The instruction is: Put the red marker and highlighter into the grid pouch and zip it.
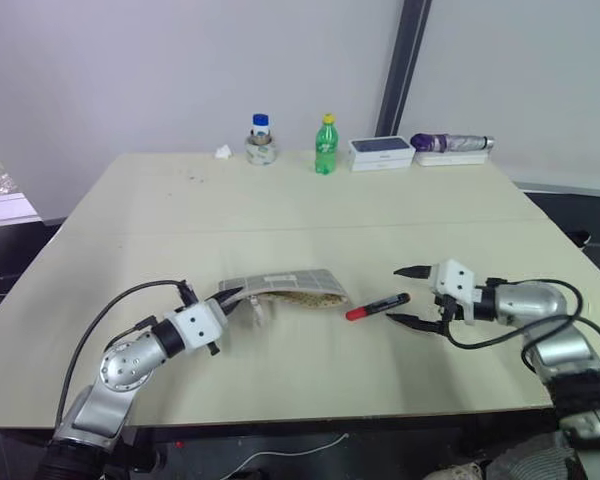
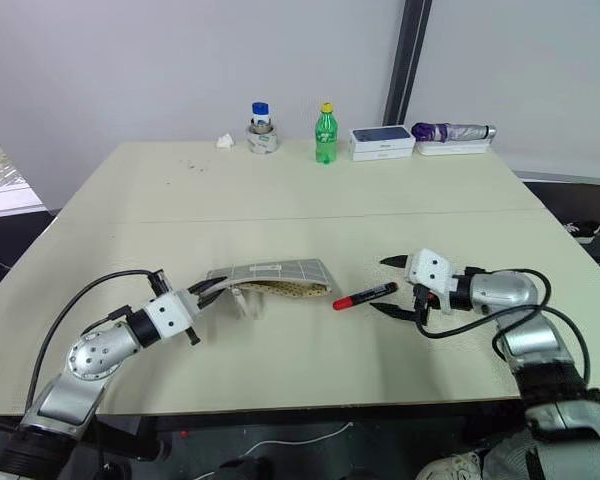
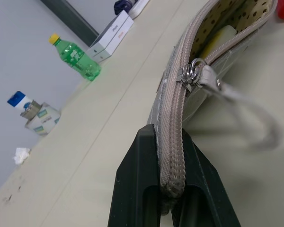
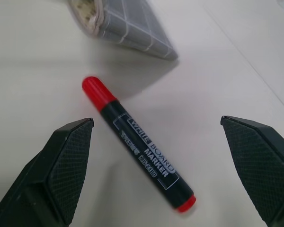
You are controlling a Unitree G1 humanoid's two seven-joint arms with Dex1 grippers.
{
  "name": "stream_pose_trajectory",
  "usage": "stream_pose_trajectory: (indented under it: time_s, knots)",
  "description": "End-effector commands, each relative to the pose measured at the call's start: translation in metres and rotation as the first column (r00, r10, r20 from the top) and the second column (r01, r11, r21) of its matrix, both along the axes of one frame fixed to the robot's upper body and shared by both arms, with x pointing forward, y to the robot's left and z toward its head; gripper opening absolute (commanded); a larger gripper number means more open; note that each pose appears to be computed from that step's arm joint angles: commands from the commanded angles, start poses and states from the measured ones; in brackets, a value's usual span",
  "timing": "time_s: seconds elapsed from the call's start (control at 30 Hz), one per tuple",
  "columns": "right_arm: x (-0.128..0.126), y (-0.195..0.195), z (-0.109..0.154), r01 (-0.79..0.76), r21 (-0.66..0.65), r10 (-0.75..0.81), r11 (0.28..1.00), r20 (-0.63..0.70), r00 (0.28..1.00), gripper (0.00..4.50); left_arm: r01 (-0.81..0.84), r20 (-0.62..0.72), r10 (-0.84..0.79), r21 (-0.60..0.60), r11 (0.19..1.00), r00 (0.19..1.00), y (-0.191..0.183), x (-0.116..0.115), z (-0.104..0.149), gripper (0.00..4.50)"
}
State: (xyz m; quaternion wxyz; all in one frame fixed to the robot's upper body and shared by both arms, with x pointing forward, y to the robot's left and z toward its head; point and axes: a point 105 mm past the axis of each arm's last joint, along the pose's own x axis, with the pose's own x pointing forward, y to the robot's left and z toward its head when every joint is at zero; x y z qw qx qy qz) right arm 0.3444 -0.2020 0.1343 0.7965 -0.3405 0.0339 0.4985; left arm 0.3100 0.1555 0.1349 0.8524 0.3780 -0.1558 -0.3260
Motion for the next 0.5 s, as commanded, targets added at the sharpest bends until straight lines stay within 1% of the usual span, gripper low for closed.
stream_pose_trajectory:
  time_s: [0.03,0.07,0.13,0.27,0.3,0.37,0.43,0.47,0.5]
  knots:
    - [0.009,0.000,-0.010,-0.049,-0.057,0.048,0.997,-0.012,0.999,4.47,0.004,0.041,-0.004,-0.003,1.000,0.999,0.000,0.000,0.010,0.00]
    - [0.012,0.001,-0.013,-0.057,-0.064,0.056,0.996,-0.028,0.998,4.47,0.002,0.041,-0.002,-0.003,1.000,0.999,0.001,-0.001,0.010,0.00]
    - [0.015,0.000,-0.022,-0.089,-0.125,0.082,0.988,-0.055,0.995,4.47,-0.001,0.038,0.001,0.000,1.000,0.999,0.000,-0.003,0.008,0.00]
    - [0.017,-0.001,-0.032,-0.114,-0.126,0.093,0.985,-0.163,0.982,4.47,-0.010,0.036,0.010,-0.007,1.000,0.999,-0.001,-0.005,0.007,0.00]
    - [0.017,-0.003,-0.034,-0.118,-0.141,0.092,0.983,-0.178,0.980,3.95,-0.011,0.037,0.011,-0.006,1.000,0.999,-0.001,-0.006,0.007,0.00]
    - [0.017,-0.006,-0.037,-0.118,-0.162,0.083,0.980,-0.205,0.975,3.23,-0.012,0.038,0.012,-0.006,1.000,0.999,-0.002,-0.007,0.007,0.00]
    - [0.017,-0.007,-0.038,-0.116,-0.157,0.080,0.981,-0.218,0.973,2.12,-0.016,0.041,0.016,-0.008,1.000,0.999,-0.002,-0.007,0.007,0.00]
    - [0.017,-0.007,-0.038,-0.112,-0.145,0.076,0.983,-0.232,0.970,1.69,-0.018,0.041,0.019,-0.010,1.000,0.999,-0.002,-0.006,0.008,0.00]
    - [0.017,-0.007,-0.039,-0.111,-0.141,0.075,0.984,-0.239,0.968,1.15,-0.020,0.041,0.020,-0.011,1.000,0.999,-0.002,-0.006,0.008,0.00]
